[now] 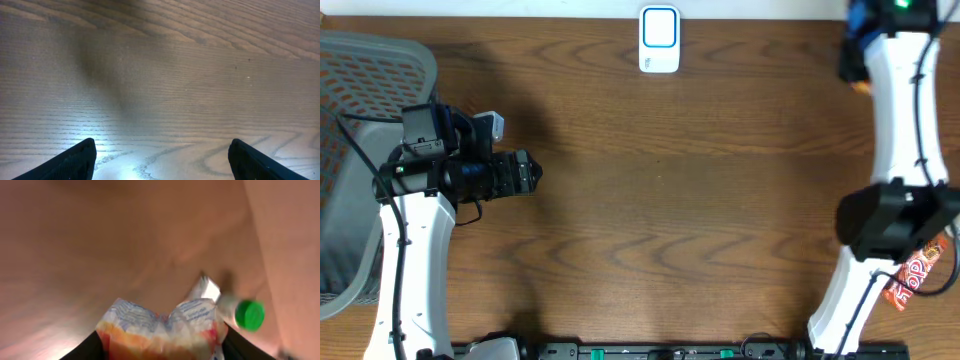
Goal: Scan the item barcode
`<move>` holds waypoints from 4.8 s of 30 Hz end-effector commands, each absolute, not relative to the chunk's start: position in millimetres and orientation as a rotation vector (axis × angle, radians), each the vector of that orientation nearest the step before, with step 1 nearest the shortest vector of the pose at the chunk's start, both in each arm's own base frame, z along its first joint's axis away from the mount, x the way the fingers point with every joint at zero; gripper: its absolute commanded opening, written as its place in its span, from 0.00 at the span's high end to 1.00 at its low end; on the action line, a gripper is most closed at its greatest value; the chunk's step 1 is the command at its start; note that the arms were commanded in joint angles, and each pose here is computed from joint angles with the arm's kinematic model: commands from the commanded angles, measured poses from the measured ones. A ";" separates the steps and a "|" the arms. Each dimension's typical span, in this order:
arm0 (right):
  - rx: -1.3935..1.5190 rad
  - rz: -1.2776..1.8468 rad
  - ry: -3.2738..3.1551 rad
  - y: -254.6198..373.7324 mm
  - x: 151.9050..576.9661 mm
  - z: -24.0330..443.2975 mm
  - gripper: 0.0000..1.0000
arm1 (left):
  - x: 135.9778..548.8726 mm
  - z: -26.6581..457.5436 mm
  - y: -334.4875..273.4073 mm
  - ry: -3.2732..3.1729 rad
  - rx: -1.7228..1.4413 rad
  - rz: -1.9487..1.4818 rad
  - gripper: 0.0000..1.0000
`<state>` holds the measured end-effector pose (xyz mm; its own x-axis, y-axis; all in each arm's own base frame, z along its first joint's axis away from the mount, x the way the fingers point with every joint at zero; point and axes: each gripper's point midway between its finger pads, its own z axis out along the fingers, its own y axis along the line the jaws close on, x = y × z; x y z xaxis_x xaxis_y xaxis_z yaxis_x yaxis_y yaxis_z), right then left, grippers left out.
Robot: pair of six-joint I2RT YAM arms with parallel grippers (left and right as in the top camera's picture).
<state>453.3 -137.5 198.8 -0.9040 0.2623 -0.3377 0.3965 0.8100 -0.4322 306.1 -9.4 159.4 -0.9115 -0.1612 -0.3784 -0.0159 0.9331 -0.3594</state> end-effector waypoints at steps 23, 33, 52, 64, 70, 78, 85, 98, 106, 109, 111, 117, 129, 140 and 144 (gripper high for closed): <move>0.576 0.554 2.419 -26.2 309.8 383.5 0.01 | 309.3 162.7 -7.8 2.673 -0.104 -0.474 0.15; 0.462 0.397 2.159 -10.1 227.4 452.8 0.01 | 309.2 162.6 -7.8 2.673 -0.104 -0.474 0.15; 0.340 0.066 1.463 -25.8 142.8 572.7 0.01 | 309.2 162.6 -7.7 2.673 -0.105 -0.474 0.15; 0.346 0.064 1.377 -35.1 167.2 484.2 0.01 | 309.2 162.6 -7.8 2.673 -0.104 -0.474 0.15; 0.388 0.122 1.345 -40.5 201.7 421.7 0.01 | 309.2 162.6 -7.8 2.673 -0.104 -0.474 0.15; 0.422 0.181 1.311 -41.5 218.1 344.7 0.01 | 309.2 162.6 -7.8 2.673 -0.104 -0.474 0.15; 0.462 0.165 1.313 -45.6 220.8 288.2 0.01 | 309.2 162.6 -7.7 2.673 -0.105 -0.474 0.15; 0.510 0.125 1.433 -51.0 236.3 202.0 0.01 | 309.2 162.6 -7.8 2.673 -0.104 -0.474 0.15; 0.526 0.111 1.539 -50.3 240.5 161.4 0.01 | 309.2 162.6 -7.8 2.673 -0.104 -0.474 0.15; 0.525 0.113 1.540 -49.9 240.6 161.4 0.01 | 309.2 162.7 -7.8 2.673 -0.104 -0.474 0.15; 0.525 0.113 1.540 -49.9 240.6 161.4 0.01 | 309.2 162.6 -7.8 2.673 -0.104 -0.474 0.15; 0.525 0.113 1.540 -49.9 240.6 161.4 0.01 | 309.2 162.6 -7.8 2.673 -0.104 -0.474 0.15; 0.525 0.113 1.540 -49.9 240.6 161.4 0.01 | 309.2 162.6 -7.8 2.673 -0.104 -0.474 0.15; 0.525 0.113 1.540 -49.9 240.6 161.4 0.01 | 319.8 178.4 -18.5 2.552 -0.031 -0.477 0.15; 0.525 0.113 1.540 -49.9 240.6 161.4 0.01 | 335.2 222.8 -41.3 2.257 0.166 -0.411 0.15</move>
